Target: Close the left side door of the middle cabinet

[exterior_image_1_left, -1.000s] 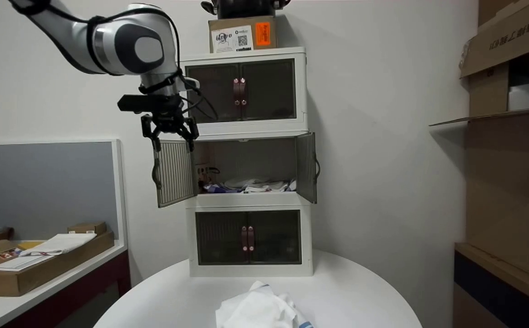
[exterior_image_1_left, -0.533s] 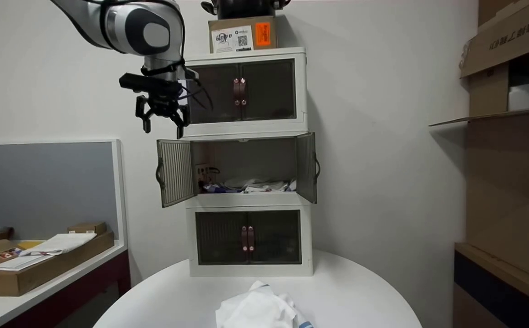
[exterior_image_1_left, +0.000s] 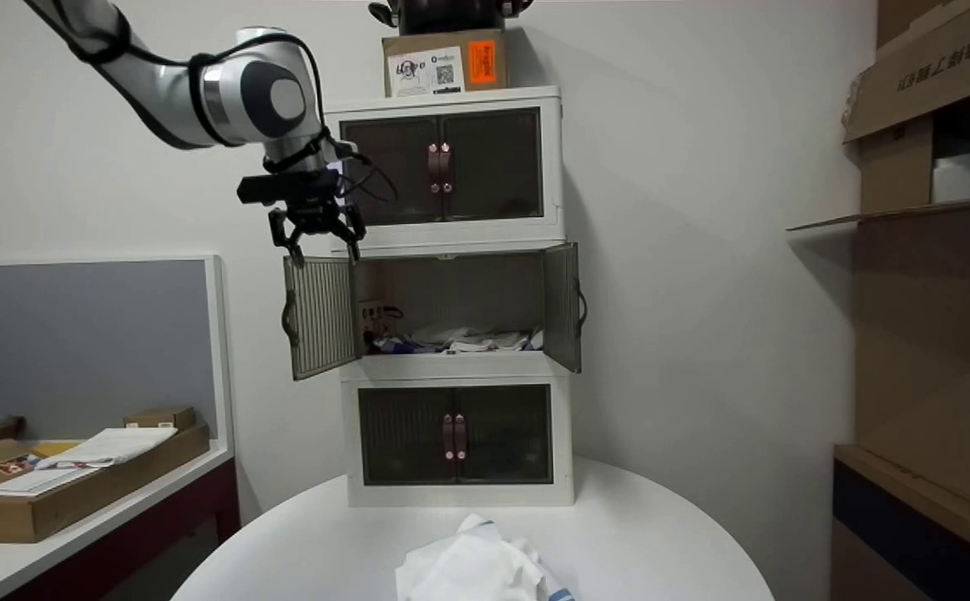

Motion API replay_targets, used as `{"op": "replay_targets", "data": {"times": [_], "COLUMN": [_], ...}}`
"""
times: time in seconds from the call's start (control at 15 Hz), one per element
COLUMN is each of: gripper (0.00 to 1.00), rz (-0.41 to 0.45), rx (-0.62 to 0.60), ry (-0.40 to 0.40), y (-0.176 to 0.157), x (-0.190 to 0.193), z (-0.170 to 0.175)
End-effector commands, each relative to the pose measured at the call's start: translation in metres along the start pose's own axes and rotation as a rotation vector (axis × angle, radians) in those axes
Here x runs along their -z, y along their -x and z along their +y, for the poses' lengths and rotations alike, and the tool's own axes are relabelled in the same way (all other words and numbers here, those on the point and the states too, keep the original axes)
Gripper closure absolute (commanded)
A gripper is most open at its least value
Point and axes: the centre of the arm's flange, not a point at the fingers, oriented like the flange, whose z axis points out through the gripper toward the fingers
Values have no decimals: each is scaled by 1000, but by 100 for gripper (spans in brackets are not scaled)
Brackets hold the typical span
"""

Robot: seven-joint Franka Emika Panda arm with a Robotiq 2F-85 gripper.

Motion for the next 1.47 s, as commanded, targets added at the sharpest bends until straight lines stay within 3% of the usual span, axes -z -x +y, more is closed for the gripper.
{"op": "replay_targets", "data": {"times": [0.0, 0.27, 0.87, 1.2, 1.4], "gripper": [0, 0, 0, 0, 0], "rz": [16, 31, 88, 193, 293], "rx": [6, 59, 155, 188, 138], "ry": [107, 215, 447, 686, 817], "y": [2, 3, 7, 8, 10], "x": [-43, -52, -27, 1, 9], "z": [-20, -23, 4, 23, 28]}}
